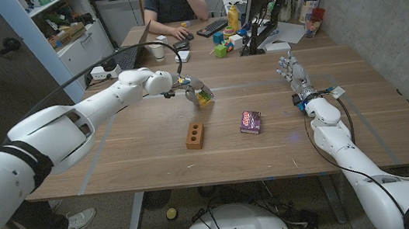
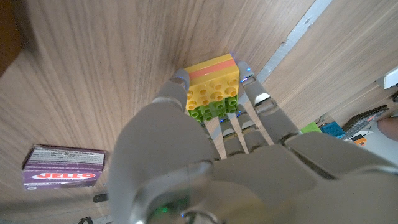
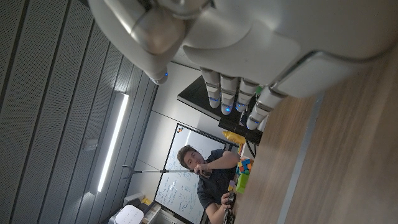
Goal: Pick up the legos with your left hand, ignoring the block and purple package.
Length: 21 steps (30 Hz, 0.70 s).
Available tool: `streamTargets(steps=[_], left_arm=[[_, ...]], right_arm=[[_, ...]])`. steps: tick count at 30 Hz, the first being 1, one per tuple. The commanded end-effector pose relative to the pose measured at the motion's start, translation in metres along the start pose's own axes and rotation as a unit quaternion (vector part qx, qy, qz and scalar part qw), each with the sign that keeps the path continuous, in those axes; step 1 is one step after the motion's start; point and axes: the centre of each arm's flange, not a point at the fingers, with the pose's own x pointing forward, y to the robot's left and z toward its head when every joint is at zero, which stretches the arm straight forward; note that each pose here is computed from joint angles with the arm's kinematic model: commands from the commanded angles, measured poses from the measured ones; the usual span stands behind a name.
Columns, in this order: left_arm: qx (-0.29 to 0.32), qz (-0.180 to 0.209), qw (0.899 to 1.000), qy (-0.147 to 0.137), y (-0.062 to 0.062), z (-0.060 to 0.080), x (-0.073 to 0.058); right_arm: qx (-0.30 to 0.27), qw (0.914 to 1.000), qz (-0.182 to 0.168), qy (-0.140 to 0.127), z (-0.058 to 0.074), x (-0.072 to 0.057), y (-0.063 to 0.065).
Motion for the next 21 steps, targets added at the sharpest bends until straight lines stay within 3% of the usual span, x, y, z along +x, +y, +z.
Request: streamTargets(steps=[1,11,21], left_arm=[[0.003,0.010,1.000,0.009,0.000,0.000,-0.001],[0.010,0.019,1.000,0.015,0.000,0.004,-0.004],[0.013,0.051,0.998,0.022,0.009,0.004,-0.011]], right_arm=[[0.000,1.0000,-0.001,-0.003,0.001,0.001,-0.001],[-0.006,0.9999,-0.005,-0.009,0.005,-0.003,-0.003],[-0.006,0.9999,-0.007,-0.009,0.006,-0.005,-0.003]])
